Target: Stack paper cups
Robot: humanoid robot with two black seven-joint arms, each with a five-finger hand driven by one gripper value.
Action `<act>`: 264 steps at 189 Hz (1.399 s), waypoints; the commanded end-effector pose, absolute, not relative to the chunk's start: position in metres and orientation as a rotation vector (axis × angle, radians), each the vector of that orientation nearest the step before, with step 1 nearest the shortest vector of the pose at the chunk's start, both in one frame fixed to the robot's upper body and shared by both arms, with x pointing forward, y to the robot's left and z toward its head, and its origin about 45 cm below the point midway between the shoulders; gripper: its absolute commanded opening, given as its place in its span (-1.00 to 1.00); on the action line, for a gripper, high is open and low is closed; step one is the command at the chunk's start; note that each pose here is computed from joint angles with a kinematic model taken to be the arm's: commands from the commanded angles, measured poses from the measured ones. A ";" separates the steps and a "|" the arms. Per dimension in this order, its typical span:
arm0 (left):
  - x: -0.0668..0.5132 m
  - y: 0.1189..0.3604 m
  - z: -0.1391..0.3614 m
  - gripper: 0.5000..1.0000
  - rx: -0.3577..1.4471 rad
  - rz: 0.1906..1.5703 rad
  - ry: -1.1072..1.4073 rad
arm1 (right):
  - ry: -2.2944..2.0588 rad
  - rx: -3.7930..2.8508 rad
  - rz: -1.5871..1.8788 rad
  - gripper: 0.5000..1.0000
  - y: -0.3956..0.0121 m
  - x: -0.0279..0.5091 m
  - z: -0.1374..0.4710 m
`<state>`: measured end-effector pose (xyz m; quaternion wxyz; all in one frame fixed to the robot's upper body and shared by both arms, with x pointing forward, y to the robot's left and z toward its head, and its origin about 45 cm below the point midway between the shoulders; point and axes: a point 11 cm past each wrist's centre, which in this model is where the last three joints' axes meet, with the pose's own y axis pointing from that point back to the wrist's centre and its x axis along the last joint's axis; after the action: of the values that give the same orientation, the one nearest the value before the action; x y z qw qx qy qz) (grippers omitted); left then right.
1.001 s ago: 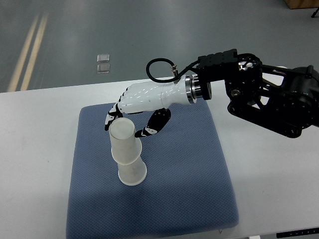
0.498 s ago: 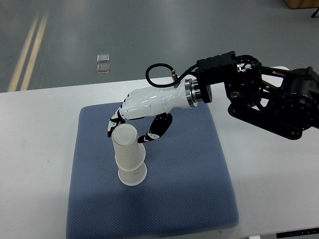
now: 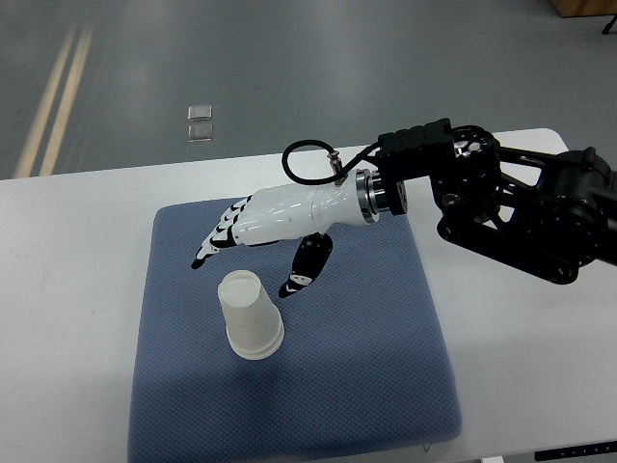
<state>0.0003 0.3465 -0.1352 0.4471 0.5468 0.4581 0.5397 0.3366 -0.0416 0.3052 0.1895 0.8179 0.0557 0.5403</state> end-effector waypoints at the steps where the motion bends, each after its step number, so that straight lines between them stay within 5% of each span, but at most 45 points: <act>1: 0.000 0.346 -0.135 1.00 1.354 1.336 1.134 | 0.153 2.295 1.518 0.65 -0.043 0.338 0.305; 63: 0.000 0.346 -0.135 1.00 1.354 1.336 1.134 | -0.164 2.387 1.398 0.65 -0.072 0.369 0.309; 168: 0.000 0.346 -0.135 1.00 1.353 1.335 1.135 | -1.559 2.533 0.162 0.65 -0.213 0.451 0.228; 264: 0.000 0.346 -0.135 1.00 1.354 1.336 1.134 | -1.956 2.303 -0.210 0.73 -0.229 0.432 0.163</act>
<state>0.0003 0.3465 -0.1352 0.4469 0.5469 0.4581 0.5397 0.4322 -0.2271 0.1623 0.0629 0.7690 -0.6319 -0.0732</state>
